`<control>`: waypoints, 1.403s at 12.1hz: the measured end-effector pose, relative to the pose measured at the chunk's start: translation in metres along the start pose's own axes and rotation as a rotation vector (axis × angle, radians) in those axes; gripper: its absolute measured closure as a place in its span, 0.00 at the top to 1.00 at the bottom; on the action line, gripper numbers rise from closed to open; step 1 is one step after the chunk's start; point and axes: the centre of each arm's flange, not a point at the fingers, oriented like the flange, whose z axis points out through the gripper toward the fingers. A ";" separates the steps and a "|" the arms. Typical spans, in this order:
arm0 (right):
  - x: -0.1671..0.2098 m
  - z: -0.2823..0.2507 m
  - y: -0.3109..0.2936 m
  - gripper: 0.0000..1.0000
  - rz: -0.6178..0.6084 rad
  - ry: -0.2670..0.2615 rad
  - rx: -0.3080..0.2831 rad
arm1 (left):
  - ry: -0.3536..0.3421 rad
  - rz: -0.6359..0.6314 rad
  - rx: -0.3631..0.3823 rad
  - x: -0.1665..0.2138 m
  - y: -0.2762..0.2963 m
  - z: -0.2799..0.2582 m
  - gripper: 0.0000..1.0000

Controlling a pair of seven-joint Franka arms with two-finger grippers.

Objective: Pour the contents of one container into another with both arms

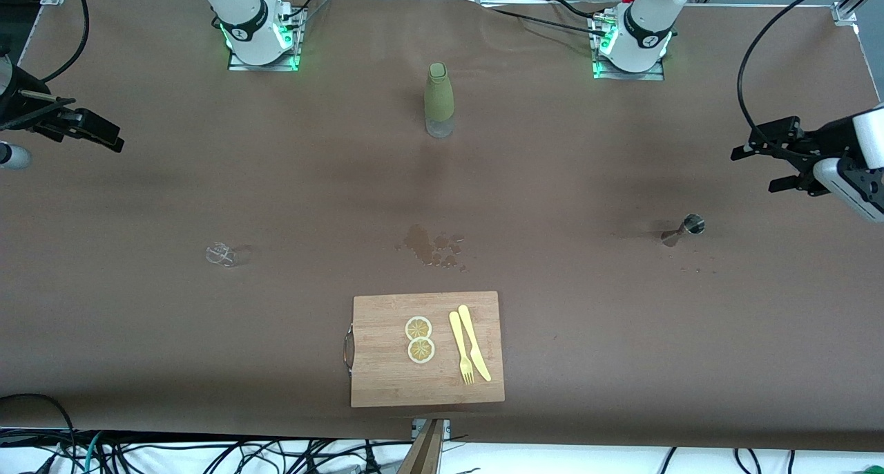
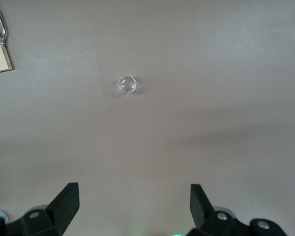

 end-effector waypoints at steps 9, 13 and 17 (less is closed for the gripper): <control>0.000 0.000 -0.001 1.00 -0.001 0.001 0.000 | -0.142 -0.242 0.218 -0.003 0.076 -0.026 1.00; 0.000 0.000 -0.001 1.00 -0.002 0.001 0.000 | -0.152 -0.329 0.268 -0.002 0.088 -0.030 1.00; 0.000 0.000 -0.001 1.00 -0.002 0.002 0.001 | -0.143 -0.367 0.269 -0.011 0.070 -0.039 1.00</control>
